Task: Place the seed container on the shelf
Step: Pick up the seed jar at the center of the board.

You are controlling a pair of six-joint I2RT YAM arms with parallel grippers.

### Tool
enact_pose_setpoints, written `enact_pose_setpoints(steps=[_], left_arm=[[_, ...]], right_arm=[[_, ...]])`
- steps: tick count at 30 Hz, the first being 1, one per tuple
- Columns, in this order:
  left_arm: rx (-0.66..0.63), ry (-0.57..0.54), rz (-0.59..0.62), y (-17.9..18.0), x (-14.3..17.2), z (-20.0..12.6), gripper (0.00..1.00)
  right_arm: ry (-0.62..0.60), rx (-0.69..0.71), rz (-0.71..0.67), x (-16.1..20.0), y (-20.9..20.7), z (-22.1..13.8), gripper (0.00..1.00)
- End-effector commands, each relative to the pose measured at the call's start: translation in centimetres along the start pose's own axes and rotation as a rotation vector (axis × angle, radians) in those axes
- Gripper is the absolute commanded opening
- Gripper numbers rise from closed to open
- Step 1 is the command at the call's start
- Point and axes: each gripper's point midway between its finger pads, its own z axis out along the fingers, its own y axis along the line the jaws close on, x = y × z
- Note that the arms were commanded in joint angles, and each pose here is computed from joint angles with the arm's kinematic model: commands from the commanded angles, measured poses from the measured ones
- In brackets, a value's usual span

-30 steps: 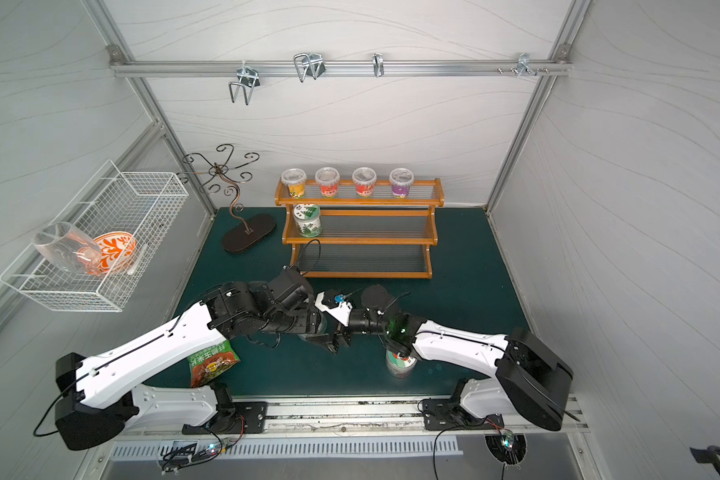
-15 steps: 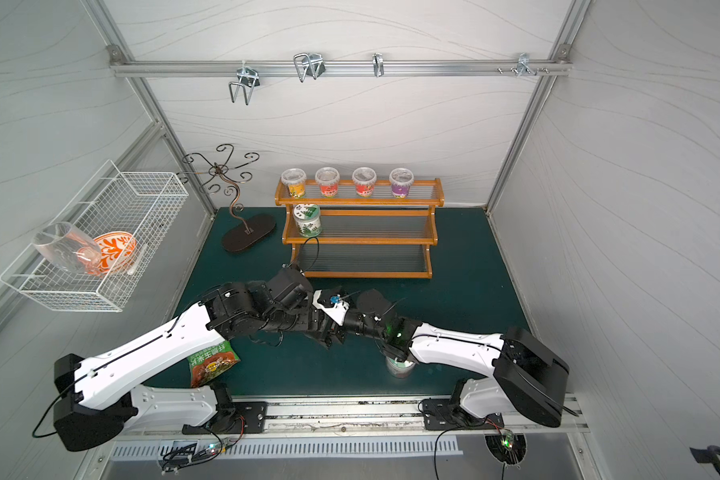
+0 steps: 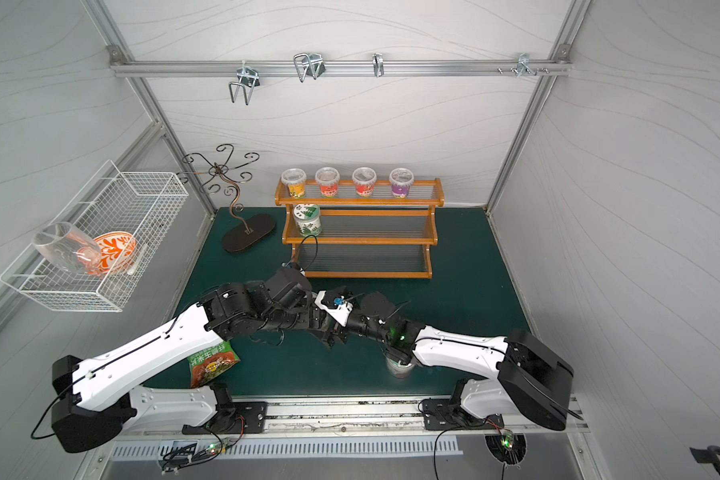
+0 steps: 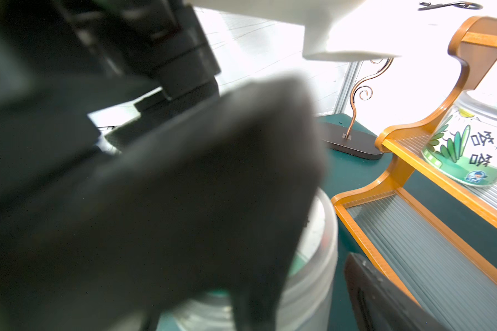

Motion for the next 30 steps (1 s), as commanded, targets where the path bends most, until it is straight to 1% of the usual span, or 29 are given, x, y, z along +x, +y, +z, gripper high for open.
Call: enact_pose_setpoints(steps=[1, 7, 18, 20, 25, 26, 28, 29, 30], left_arm=[[0.134, -0.081, -0.043, -2.6, -1.9, -1.6, 0.7], [0.165, -0.084, -0.047, -3.3, -2.1, -1.6, 0.69], [0.212, -0.064, -0.038, -4.5, -1.9, -1.4, 0.68], [0.221, -0.068, -0.036, -4.7, -2.0, -1.5, 0.68], [0.243, -0.072, -0.024, -5.2, -2.2, -1.7, 0.68], [0.244, -0.073, -0.022, -5.2, -2.2, -1.6, 0.68], [0.247, -0.077, -0.015, -5.3, -2.3, -1.7, 0.7], [0.248, -0.079, -0.01, -5.3, -2.3, -1.7, 0.72], [0.247, -0.084, -0.007, -5.3, -2.4, -1.8, 0.76]], right_arm=[[0.019, -0.015, -0.028, 0.9, 0.2, -0.9, 0.99], [0.012, -0.08, -0.023, 0.7, 0.9, -1.5, 0.99], [0.007, -0.072, -0.003, -0.1, 0.4, -0.8, 0.98], [0.015, -0.065, -0.003, 0.0, 0.3, -0.7, 0.92], [0.01, -0.046, -0.007, 0.0, 0.0, -0.8, 0.59], [0.01, -0.044, -0.009, 0.0, -0.1, -0.9, 0.55], [0.004, -0.041, -0.012, -0.1, -0.2, -1.0, 0.49], [0.0, -0.037, -0.012, -0.2, -0.3, -1.2, 0.48], [-0.009, -0.033, -0.011, -0.3, -0.4, -1.3, 0.46]])
